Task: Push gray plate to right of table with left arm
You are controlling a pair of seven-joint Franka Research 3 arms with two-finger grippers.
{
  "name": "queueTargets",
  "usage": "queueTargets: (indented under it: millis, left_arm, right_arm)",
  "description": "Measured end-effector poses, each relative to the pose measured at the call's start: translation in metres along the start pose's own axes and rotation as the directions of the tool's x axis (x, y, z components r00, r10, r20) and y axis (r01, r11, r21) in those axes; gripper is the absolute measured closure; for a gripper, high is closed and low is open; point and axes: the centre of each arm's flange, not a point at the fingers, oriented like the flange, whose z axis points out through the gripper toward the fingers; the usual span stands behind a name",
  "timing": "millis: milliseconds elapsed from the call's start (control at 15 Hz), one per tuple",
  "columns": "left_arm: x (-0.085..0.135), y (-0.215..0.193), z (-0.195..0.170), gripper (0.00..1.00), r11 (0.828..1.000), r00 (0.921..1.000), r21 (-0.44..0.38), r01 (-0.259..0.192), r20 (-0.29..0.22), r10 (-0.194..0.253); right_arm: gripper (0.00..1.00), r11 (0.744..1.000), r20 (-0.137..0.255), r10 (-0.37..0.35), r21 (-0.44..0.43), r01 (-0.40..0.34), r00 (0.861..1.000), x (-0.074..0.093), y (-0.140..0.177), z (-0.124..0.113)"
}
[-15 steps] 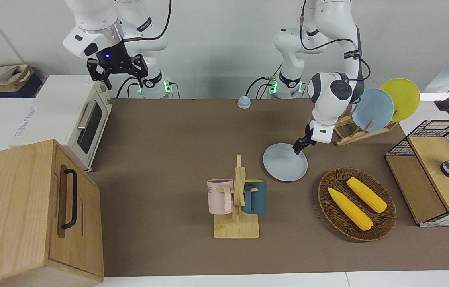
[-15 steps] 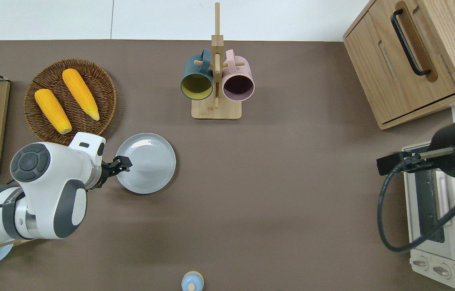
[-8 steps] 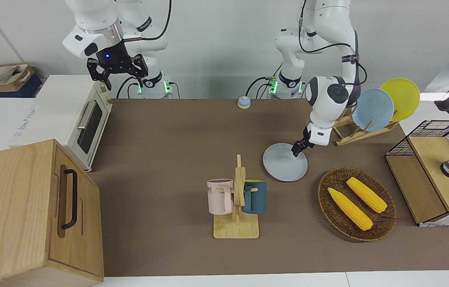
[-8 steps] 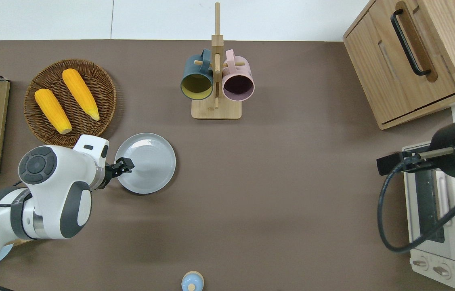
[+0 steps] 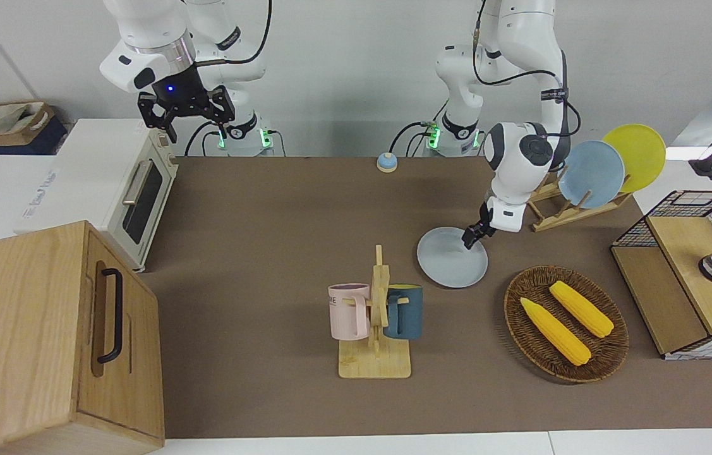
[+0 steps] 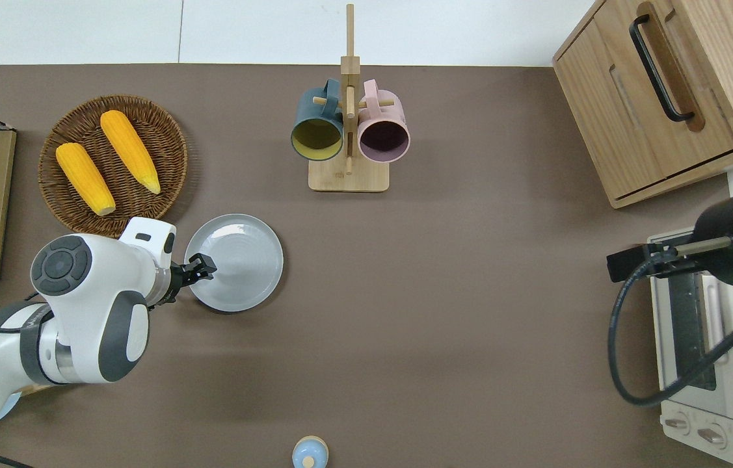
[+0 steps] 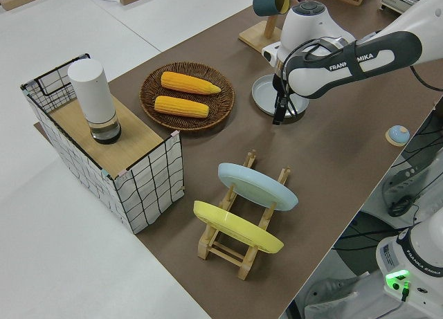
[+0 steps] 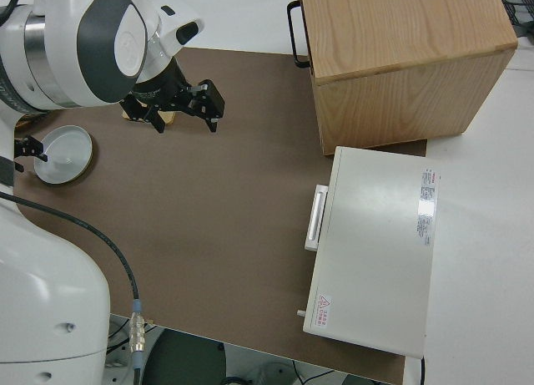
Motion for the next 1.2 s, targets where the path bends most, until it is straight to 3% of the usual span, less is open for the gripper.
queueTargets:
  millis: [67, 133, 267, 533, 1200]
  left_arm:
    - [0.000, 0.000, 0.001, 0.19, 1.000, 1.0000, -0.002, 0.003, 0.002, -0.003]
    - [0.000, 0.000, 0.001, 0.36, 1.000, 1.0000, -0.004, 0.005, 0.003, -0.005]
    - [0.000, 0.000, 0.001, 0.51, 1.000, 1.0000, -0.005, 0.008, 0.004, -0.008]
    - [-0.003, 0.006, 0.001, 0.96, 1.000, 0.9998, -0.010, 0.018, 0.002, -0.018]
    - [-0.007, 0.012, 0.000, 0.96, 1.000, 0.9997, -0.016, 0.022, -0.004, -0.023]
  right_arm:
    - [0.01, 1.000, 0.000, 0.000, 0.000, 0.000, 1.000, 0.000, 0.000, 0.000]
    - [0.01, 1.000, 0.000, 0.000, 0.000, 0.000, 1.000, 0.000, 0.000, 0.000]
    - [0.01, 1.000, 0.000, 0.000, 0.000, 0.000, 1.000, 0.000, 0.000, 0.000]
    - [0.01, 1.000, 0.000, 0.000, 0.000, 0.000, 1.000, 0.000, 0.000, 0.000]
    - [0.01, 1.000, 0.000, 0.000, 0.000, 0.000, 1.000, 0.000, 0.000, 0.000]
